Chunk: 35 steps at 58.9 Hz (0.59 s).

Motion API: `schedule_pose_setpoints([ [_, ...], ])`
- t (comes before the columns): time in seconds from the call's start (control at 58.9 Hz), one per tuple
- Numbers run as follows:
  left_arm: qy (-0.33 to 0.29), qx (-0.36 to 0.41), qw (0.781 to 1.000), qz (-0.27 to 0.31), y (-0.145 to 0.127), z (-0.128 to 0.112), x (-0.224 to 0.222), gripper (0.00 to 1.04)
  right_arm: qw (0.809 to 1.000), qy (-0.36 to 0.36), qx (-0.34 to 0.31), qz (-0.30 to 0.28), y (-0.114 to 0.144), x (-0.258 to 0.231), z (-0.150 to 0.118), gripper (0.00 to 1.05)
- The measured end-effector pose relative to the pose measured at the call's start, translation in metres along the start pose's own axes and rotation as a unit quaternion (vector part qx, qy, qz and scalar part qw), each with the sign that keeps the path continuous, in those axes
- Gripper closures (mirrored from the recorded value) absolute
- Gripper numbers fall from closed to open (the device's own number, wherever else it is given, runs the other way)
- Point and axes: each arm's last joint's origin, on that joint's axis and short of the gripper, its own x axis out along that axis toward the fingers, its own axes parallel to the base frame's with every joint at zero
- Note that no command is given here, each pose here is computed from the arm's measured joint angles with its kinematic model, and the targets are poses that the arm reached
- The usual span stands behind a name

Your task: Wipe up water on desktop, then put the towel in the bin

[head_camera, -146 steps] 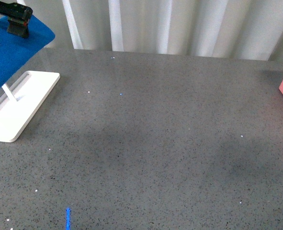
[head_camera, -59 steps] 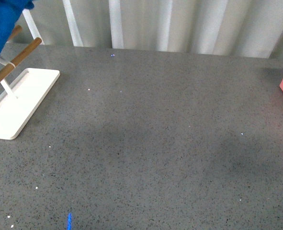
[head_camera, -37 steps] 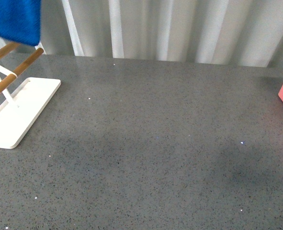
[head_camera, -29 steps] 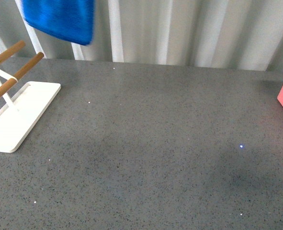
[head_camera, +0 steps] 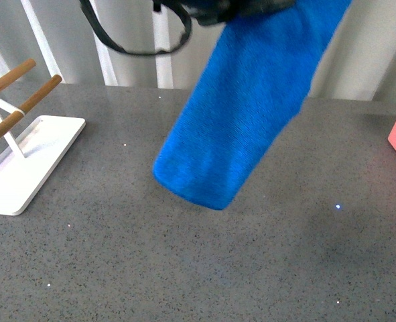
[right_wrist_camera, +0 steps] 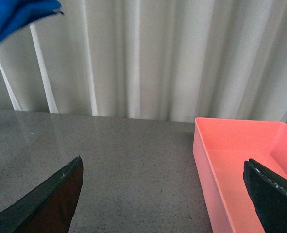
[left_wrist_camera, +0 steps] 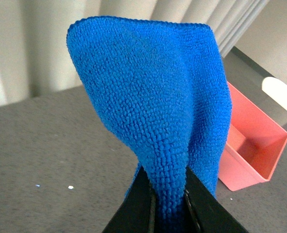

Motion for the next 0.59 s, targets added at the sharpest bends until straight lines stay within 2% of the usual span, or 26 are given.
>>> schedule_pose_setpoints([
  [0.102, -0.003, -0.025, 0.999, -0.024, -0.001, -0.021, 0.013, 0.99, 1.000, 0.000, 0.000, 0.000, 0.000, 0.000, 0.000, 0.07],
  [0.187, -0.016, -0.048, 0.998, -0.041, -0.001, -0.028, 0.017, 0.99, 1.000, 0.000, 0.000, 0.000, 0.000, 0.000, 0.000, 0.07],
  [0.475, -0.074, -0.092, 0.990, -0.079, -0.005, -0.021, 0.018, 0.99, 1.000, 0.000, 0.000, 0.001, 0.000, 0.000, 0.000, 0.07],
  [0.526, -0.076, -0.098, 0.989, -0.080, -0.005, -0.022, 0.018, 0.99, 0.999, 0.032, 0.017, 0.037, 0.000, 0.000, 0.000, 0.07],
  [0.594, -0.075, -0.104, 0.989, -0.078, -0.004, -0.023, 0.018, 0.99, 0.983, 0.123, 0.078, 0.111, 0.002, 0.000, 0.001, 0.07],
])
